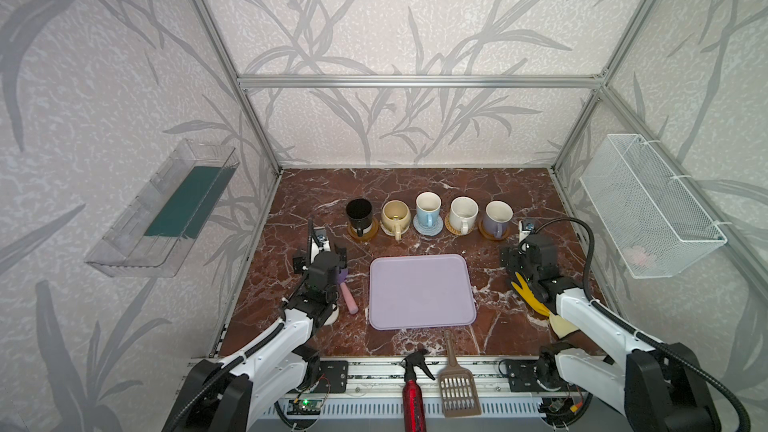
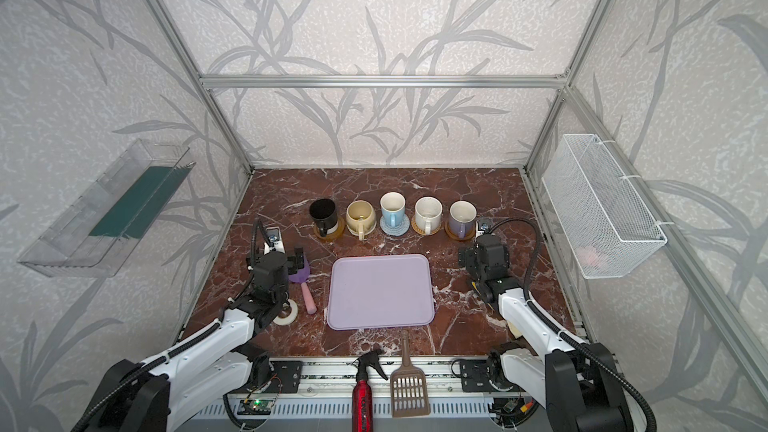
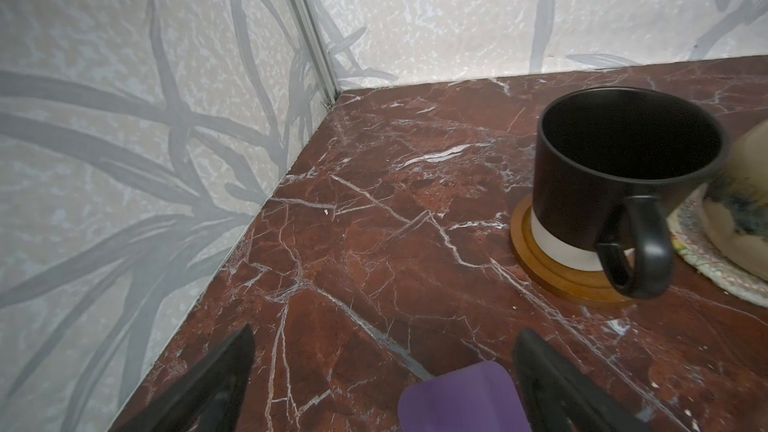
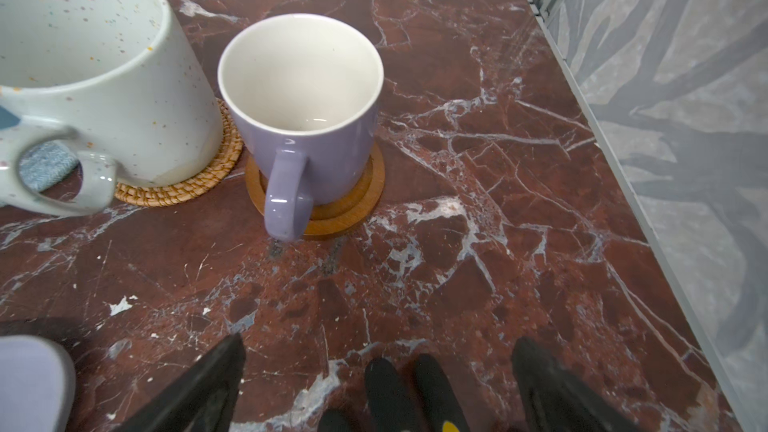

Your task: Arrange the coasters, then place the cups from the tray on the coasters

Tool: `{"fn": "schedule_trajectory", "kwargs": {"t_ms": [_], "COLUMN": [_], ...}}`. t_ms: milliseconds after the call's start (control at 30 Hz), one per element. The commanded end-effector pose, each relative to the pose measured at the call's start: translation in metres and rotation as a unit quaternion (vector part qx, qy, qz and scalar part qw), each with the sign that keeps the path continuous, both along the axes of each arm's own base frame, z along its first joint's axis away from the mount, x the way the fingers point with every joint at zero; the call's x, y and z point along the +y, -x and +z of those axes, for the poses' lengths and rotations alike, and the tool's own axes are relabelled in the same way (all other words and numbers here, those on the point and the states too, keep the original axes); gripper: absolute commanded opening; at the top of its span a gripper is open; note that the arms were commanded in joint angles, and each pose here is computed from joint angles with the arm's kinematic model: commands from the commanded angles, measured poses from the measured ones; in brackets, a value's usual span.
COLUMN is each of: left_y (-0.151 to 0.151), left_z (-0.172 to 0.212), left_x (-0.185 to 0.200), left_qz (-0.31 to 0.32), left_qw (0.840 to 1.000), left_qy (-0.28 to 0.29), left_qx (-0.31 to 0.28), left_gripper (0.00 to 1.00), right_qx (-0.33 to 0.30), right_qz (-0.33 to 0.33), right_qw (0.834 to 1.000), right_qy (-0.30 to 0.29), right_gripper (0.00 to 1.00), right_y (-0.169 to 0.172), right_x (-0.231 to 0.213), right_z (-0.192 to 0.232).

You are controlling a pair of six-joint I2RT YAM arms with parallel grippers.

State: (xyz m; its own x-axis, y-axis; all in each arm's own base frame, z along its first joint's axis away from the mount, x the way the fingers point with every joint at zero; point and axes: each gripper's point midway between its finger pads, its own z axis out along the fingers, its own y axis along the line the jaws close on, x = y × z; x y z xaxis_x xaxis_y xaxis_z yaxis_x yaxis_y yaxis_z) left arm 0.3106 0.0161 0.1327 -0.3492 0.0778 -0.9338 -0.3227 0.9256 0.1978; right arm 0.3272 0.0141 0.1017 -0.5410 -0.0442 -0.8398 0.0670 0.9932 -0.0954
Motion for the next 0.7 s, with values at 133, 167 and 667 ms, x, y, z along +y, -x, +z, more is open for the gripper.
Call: {"fn": "schedule_trajectory", "kwargs": {"t_ms": [133,167,667], "left_y": [-0.028,-0.03,-0.071], "left_z": [0.006,0.002,-0.017], "left_x": [0.008,0.008,0.017], "left_qz": [-0.018,-0.022,-0.061], "left_qw": [0.998,0.997,0.995], "left_qy": [0.035,0.04,0.056], "left_qx": [-0.057,-0.055,-0.048], "left_gripper": [0.99,0.99,0.99], "right_qx": [-0.099,-0.1,-0.114], "right_qz": [0.025,0.026,0.021], "right_qw": [0.994,0.994,0.993], "right_qy": [0.029,0.03,0.005], "right_gripper": [0.99,0.99,1.0], "right_y": [-0.03,-0.031,-0.063], "right_x": [0.004,0.004,0.0], "right_z": [0.025,0.023,0.006]}}
